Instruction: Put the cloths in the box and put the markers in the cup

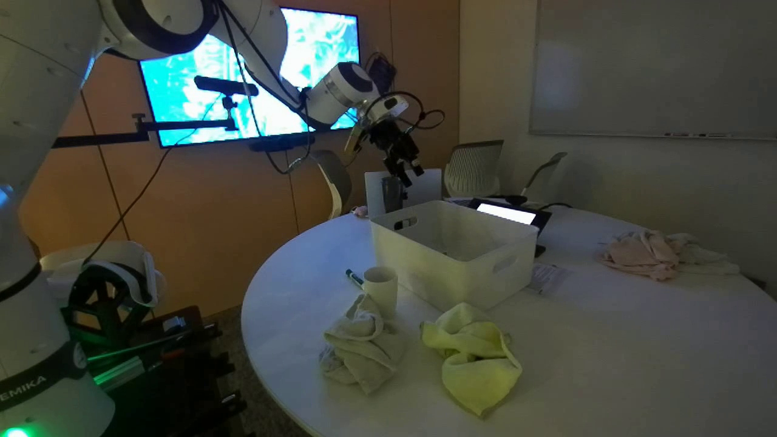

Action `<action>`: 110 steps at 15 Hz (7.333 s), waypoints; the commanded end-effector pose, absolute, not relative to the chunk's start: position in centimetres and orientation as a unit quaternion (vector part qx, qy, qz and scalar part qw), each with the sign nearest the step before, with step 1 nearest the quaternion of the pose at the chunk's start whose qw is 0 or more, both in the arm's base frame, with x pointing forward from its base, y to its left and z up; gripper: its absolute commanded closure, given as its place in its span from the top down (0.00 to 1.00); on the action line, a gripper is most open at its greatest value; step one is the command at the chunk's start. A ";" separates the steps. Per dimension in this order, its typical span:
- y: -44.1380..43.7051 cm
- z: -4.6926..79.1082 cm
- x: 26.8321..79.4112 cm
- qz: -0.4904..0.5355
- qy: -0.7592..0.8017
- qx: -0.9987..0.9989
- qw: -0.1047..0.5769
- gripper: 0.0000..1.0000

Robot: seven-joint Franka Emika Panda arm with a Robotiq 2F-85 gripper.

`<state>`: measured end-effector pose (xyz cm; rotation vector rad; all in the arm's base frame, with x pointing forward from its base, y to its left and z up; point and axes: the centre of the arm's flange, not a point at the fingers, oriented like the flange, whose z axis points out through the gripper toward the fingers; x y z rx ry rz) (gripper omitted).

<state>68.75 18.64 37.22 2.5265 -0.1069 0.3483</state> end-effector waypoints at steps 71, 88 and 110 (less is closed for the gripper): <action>27.8 12.6 55.0 -0.070 0.609 0.780 0.124 1.00; 25.7 10.8 58.7 -0.099 0.631 0.765 0.084 1.00; 24.3 10.4 59.4 -0.110 0.617 0.776 0.068 0.32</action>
